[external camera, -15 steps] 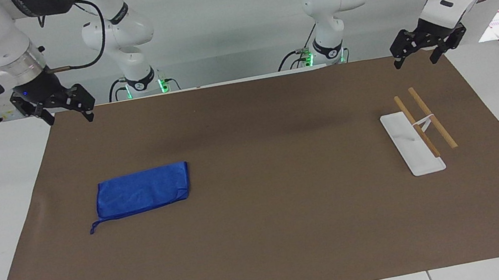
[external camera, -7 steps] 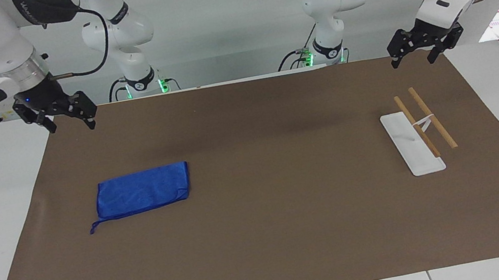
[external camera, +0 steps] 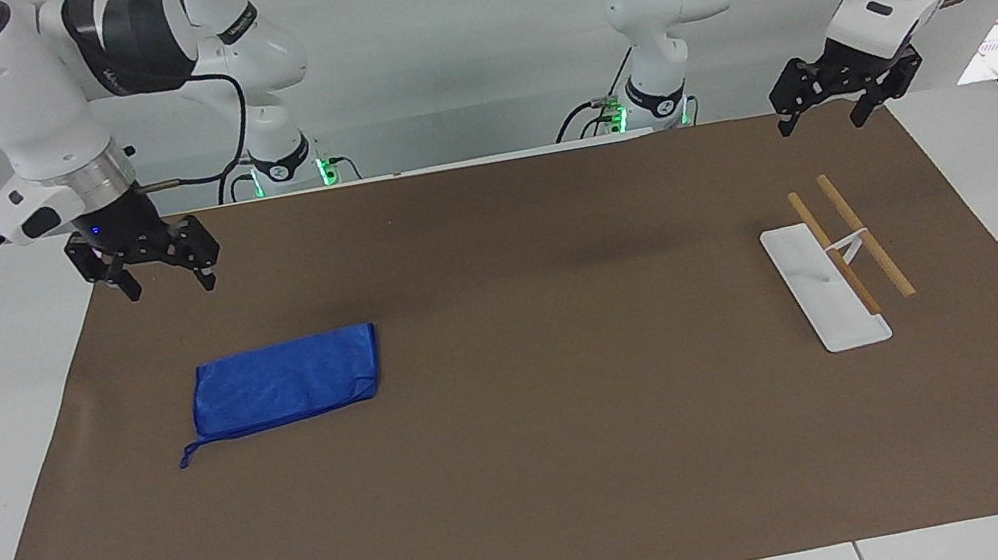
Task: Right arm passes towel to left arm to hang
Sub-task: 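Reach the right gripper down to the blue towel's near edge and grasp it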
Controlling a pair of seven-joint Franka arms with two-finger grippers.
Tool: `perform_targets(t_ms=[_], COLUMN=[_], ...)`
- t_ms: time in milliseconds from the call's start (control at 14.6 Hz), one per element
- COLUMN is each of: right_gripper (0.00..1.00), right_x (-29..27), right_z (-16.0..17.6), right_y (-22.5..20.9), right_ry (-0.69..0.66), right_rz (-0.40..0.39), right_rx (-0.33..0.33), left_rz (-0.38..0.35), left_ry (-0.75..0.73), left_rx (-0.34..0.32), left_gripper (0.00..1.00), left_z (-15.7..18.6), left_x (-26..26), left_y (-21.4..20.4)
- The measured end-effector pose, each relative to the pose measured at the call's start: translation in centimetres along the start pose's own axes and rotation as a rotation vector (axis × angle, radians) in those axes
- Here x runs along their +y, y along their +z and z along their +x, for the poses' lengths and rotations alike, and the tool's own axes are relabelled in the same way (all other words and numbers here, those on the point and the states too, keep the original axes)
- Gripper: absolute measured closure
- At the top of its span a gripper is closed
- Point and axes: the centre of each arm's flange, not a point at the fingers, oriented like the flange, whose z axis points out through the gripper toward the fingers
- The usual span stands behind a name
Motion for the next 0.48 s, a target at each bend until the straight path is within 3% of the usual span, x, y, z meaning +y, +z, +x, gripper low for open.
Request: perform_targets(t_ms=[206, 481], right_gripper=[0.00, 0.00], right_x=[0.5, 0.7], right_z=[-0.7, -1.2], right_y=[5.4, 13.5], right_ry=[-0.030, -0.032], right_rz=[0.000, 0.001], right_rx=[-0.022, 0.009], left_rz=[0.000, 0.001], left_ry=[0.000, 0.001], left_rx=[0.000, 0.005], left_gripper=[0.00, 0.00], left_z=[0.0, -0.4], left_x=[0.0, 0.1], left_y=[0.0, -0.5])
